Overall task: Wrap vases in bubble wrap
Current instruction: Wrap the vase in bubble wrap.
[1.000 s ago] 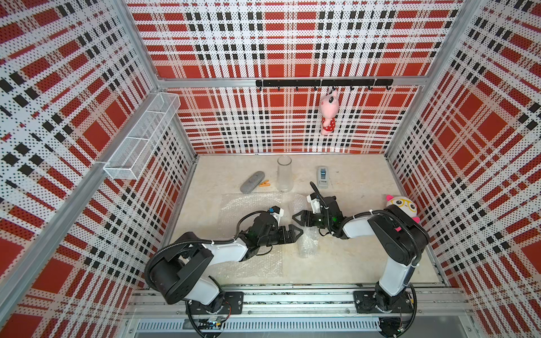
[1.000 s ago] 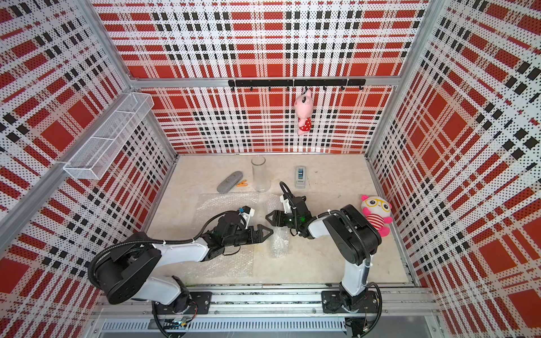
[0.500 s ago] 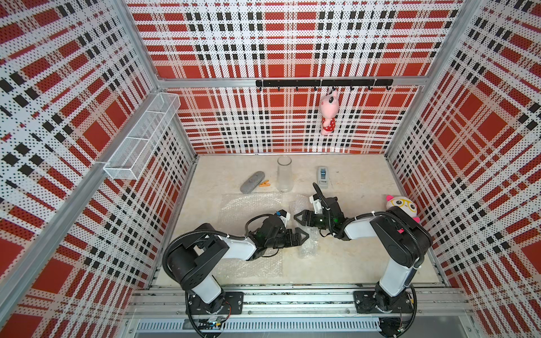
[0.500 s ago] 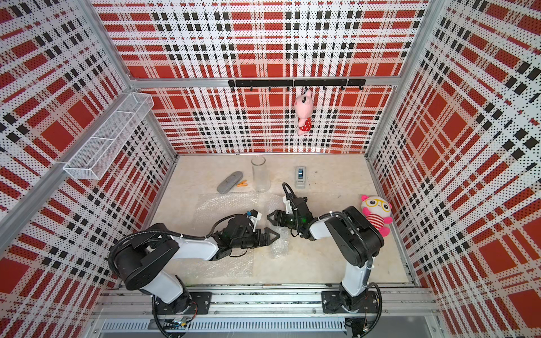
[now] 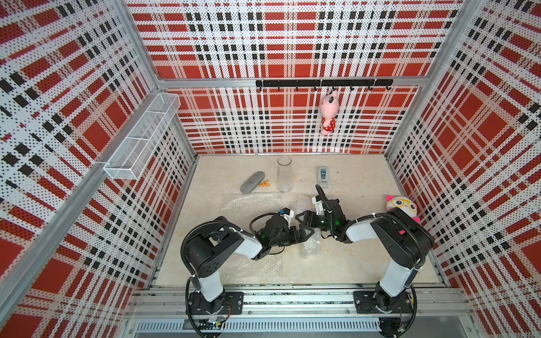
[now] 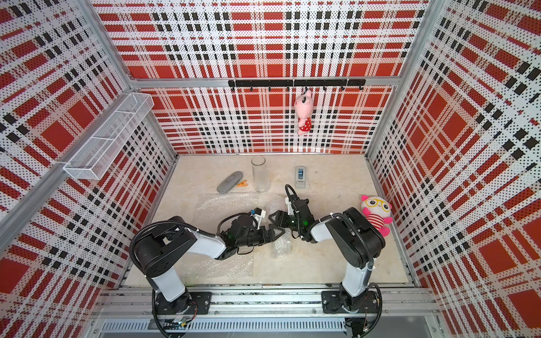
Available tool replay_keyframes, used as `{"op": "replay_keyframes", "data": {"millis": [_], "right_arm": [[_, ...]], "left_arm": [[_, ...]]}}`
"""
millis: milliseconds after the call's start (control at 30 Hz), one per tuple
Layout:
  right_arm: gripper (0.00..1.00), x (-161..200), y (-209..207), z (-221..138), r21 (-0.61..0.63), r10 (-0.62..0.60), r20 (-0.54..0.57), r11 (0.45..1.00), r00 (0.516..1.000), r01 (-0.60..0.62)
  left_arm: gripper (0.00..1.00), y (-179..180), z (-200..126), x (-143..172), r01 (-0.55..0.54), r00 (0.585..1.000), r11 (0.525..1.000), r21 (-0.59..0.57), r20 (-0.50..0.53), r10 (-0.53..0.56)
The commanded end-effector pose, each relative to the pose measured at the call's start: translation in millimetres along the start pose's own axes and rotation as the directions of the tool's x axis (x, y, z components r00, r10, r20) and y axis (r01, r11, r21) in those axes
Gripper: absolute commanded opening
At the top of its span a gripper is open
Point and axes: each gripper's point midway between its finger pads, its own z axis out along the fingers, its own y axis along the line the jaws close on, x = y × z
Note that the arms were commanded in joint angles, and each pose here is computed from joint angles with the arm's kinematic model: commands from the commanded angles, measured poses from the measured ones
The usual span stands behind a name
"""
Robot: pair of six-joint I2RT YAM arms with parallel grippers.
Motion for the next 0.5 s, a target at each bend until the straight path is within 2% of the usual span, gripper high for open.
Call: {"op": "replay_keyframes", "data": {"millis": [0, 67, 333, 467], "right_arm": [[0.66, 16, -16, -4, 0.065, 0.048, -0.032, 0.997, 0.998, -0.046], [0.65, 14, -15, -5, 0.069, 0.047, -0.024, 0.997, 0.999, -0.045], [0.64, 5, -8, -8, 0.066, 0.042, 0.001, 0.997, 0.999, -0.042], [0.68, -6, -4, -17, 0.107, -0.021, 0.013, 0.994, 1.0, 0.019]], "left_arm": [[0.92, 31, 6, 21, 0.034, 0.998, 0.994, -0.108, -0.045, -0.039], [0.83, 33, 6, 21, 0.031, 0.998, 0.992, -0.12, -0.043, -0.036], [0.59, 46, 3, 25, 0.027, 0.998, 0.985, -0.17, -0.045, -0.035], [0.48, 51, -1, 21, 0.021, 0.999, 0.982, -0.188, -0.041, -0.03]]}}
